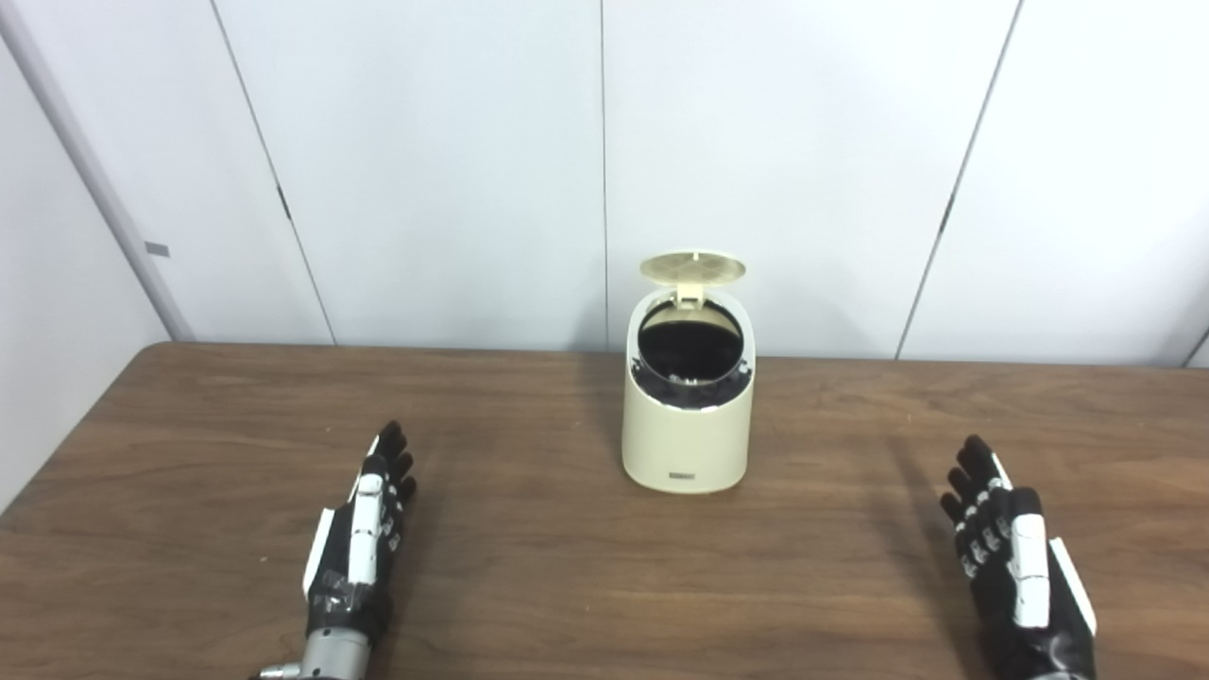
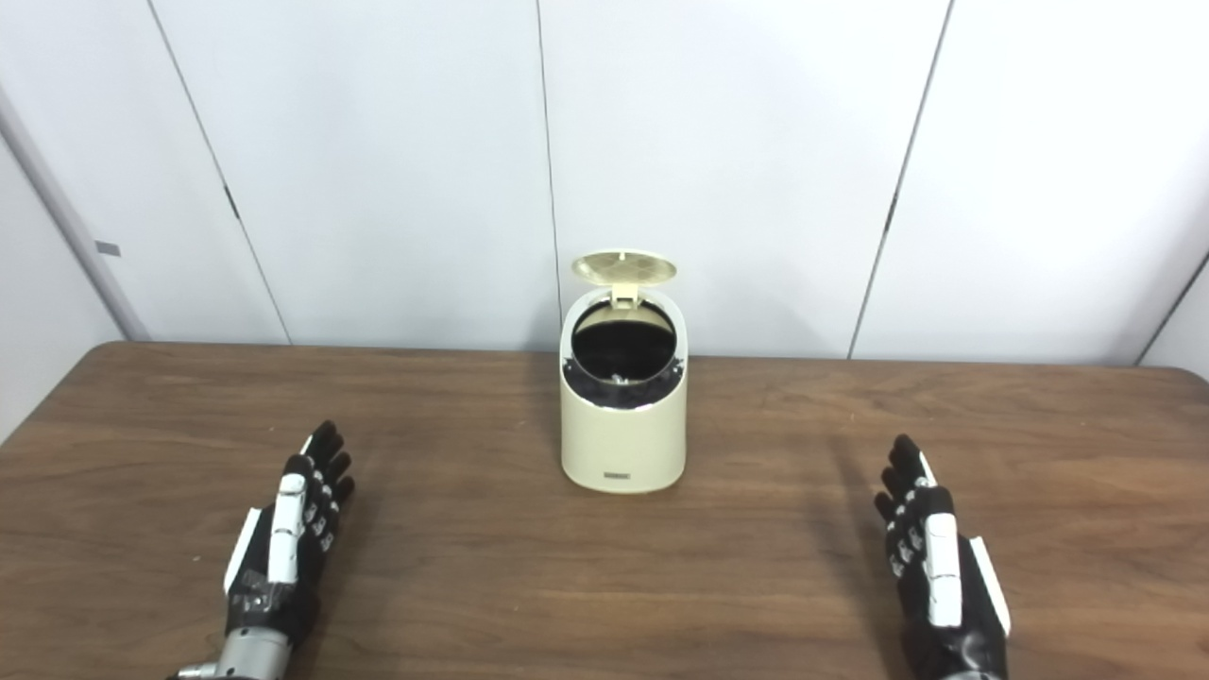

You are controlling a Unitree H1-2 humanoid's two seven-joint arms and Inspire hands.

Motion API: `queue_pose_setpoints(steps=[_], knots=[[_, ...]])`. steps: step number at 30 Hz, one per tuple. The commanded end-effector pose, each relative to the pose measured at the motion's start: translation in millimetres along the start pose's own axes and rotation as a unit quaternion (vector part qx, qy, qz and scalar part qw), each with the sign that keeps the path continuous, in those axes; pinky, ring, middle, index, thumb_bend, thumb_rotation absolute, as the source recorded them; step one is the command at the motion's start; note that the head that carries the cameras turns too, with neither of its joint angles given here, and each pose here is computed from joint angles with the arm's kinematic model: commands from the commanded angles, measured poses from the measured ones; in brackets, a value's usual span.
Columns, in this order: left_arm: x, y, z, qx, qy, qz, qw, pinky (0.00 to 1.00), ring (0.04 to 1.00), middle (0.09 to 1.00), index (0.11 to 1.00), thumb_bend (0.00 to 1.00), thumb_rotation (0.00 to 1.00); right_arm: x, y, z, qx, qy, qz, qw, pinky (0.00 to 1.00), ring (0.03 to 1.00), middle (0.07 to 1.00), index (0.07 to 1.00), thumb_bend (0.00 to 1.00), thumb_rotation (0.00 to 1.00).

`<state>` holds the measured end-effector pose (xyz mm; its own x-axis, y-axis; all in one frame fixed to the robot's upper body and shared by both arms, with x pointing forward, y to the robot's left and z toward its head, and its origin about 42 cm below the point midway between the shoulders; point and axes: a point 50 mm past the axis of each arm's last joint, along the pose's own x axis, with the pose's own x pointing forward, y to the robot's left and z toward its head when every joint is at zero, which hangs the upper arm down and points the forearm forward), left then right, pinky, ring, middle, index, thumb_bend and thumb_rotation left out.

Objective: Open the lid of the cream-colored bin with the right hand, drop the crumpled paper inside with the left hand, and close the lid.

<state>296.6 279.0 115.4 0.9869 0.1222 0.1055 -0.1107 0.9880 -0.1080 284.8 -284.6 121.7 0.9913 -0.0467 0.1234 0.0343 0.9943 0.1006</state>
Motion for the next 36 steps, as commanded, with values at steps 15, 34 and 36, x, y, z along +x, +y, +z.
queue_pose_setpoints(steps=[15,34,36], knots=[[5,2,-1,-0.005,0.002,-0.009,1.000,1.00,1.000,1.000,1.000,0.41,1.00,42,24,40,-0.081,-0.052,0.012,0.995,0.99,0.980,0.958,0.914,0.60,1.00],[3,0,-8,-0.005,0.010,-0.009,1.000,1.00,1.000,1.000,1.000,0.39,1.00,80,54,95,-0.179,-0.101,0.066,0.976,0.95,0.953,0.947,0.897,0.58,1.00],[3,0,-9,-0.002,0.012,-0.009,1.000,1.00,1.000,1.000,1.000,0.38,1.00,85,58,101,-0.188,-0.109,0.073,0.973,0.95,0.952,0.947,0.898,0.58,1.00]])
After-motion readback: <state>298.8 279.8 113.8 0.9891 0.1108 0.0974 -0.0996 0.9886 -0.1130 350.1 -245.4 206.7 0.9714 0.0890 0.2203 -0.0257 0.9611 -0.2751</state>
